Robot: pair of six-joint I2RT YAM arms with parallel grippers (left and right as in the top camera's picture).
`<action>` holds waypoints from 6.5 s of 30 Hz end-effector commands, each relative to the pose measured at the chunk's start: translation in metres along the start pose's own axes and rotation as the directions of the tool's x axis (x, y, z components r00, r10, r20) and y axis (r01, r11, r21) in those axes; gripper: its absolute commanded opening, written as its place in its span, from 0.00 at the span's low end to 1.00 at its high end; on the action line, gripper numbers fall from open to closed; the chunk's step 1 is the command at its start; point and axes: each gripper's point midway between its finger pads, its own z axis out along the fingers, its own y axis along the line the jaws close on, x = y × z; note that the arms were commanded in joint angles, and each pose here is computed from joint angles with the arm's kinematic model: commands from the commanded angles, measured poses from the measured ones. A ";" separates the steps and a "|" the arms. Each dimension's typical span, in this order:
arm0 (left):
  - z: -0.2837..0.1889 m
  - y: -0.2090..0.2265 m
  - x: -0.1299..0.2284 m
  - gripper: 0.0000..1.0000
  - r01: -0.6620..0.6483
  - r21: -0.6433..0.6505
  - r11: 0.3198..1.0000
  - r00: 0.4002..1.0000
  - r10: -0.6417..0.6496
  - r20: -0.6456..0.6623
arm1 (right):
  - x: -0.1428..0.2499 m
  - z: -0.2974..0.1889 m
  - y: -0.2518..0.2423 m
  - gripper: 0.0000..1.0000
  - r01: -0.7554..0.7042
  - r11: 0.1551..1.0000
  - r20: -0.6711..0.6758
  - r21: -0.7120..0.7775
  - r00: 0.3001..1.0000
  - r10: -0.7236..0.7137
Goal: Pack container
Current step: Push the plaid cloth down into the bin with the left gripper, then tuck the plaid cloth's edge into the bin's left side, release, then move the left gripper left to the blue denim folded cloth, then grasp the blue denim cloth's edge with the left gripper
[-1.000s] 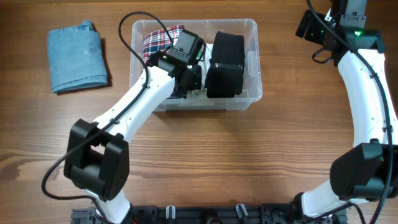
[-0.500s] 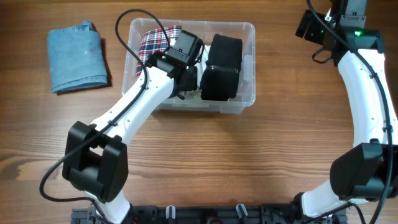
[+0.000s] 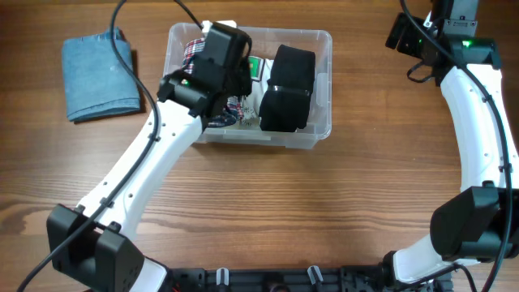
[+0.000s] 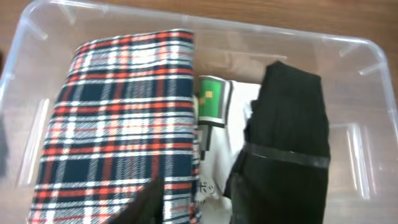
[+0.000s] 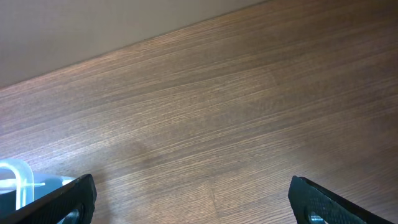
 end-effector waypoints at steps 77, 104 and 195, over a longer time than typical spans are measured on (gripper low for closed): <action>0.043 0.098 0.104 0.14 0.085 -0.175 0.981 0.841 -0.165 -0.516 | 0.006 0.007 0.001 1.00 -0.012 1.000 -0.021 -0.002 1.000 0.012; -0.082 0.240 -0.071 1.00 0.377 -0.376 0.846 0.926 -0.336 0.172 | 0.006 0.007 0.001 1.00 -0.012 1.000 -0.020 -0.002 1.000 0.012; 0.040 0.403 0.040 1.00 0.683 -0.041 0.729 0.713 -0.678 -0.181 | 0.006 0.007 0.001 1.00 -0.013 1.000 -0.020 -0.002 1.000 0.013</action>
